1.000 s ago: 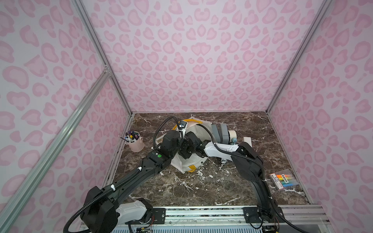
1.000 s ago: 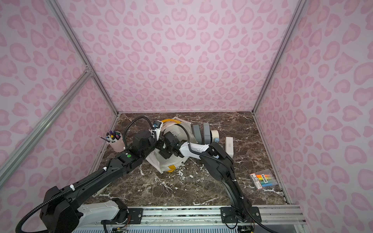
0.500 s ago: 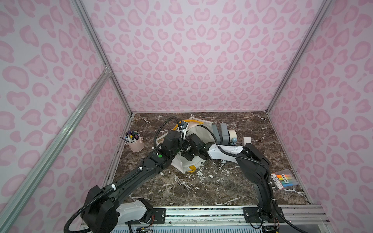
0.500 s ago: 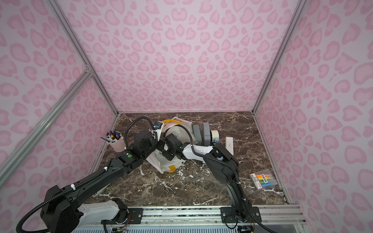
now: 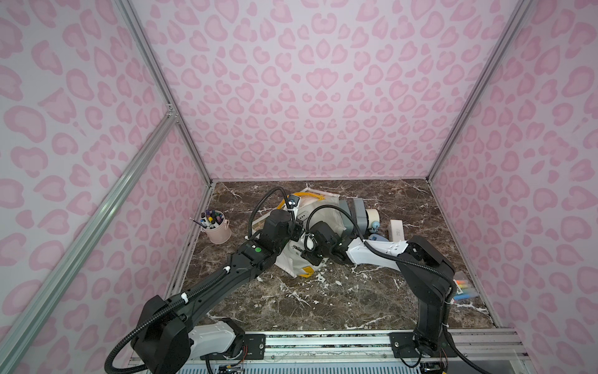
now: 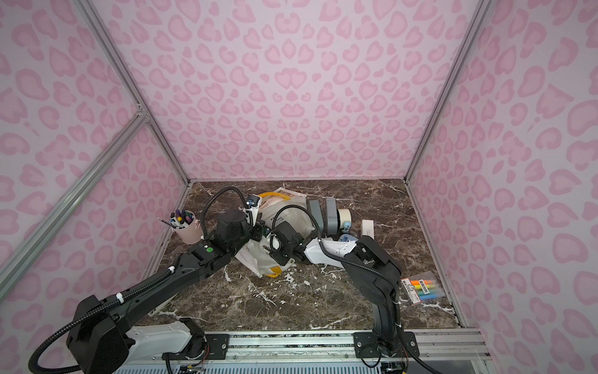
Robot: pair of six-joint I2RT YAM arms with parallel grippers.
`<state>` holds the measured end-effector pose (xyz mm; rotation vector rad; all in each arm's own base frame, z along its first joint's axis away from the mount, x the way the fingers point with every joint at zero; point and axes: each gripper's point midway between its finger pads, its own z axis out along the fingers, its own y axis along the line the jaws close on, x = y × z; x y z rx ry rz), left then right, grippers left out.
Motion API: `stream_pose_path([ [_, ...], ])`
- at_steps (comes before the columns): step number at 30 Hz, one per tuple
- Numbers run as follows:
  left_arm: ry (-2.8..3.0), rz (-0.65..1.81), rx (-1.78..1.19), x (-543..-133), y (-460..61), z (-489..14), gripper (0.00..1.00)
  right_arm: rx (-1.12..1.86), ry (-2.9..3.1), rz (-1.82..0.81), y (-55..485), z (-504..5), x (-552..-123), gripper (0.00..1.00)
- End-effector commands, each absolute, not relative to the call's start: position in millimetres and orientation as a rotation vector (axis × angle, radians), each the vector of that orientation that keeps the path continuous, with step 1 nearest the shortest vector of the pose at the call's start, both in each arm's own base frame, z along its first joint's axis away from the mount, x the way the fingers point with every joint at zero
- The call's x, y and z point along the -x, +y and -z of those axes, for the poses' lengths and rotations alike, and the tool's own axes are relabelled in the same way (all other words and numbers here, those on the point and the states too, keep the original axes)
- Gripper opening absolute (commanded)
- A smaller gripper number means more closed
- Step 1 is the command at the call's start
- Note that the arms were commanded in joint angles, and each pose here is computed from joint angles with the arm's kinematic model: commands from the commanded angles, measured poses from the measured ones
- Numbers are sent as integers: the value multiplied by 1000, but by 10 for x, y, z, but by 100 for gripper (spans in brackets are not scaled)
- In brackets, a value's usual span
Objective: Take the alarm clock out of the canvas bag
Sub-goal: Pick up the alarm from the canvas bag.
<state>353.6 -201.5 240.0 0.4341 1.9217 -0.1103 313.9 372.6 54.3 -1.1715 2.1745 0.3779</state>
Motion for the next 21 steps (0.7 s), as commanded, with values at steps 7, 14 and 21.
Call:
stream_pose_path([
  [7, 1930, 80, -401, -3556, -1957, -2410, 3, 1150, 2194, -330, 3539, -548, -3062, 46],
  [14, 1932, 67, -387, -3571, -1937, -2419, 3, 1073, 2170, -365, 3540, -724, -3072, 44],
  [21, 1939, 51, -364, -3590, -1907, -2410, 3, 1025, 2132, -376, 3493, -922, -3069, 43],
])
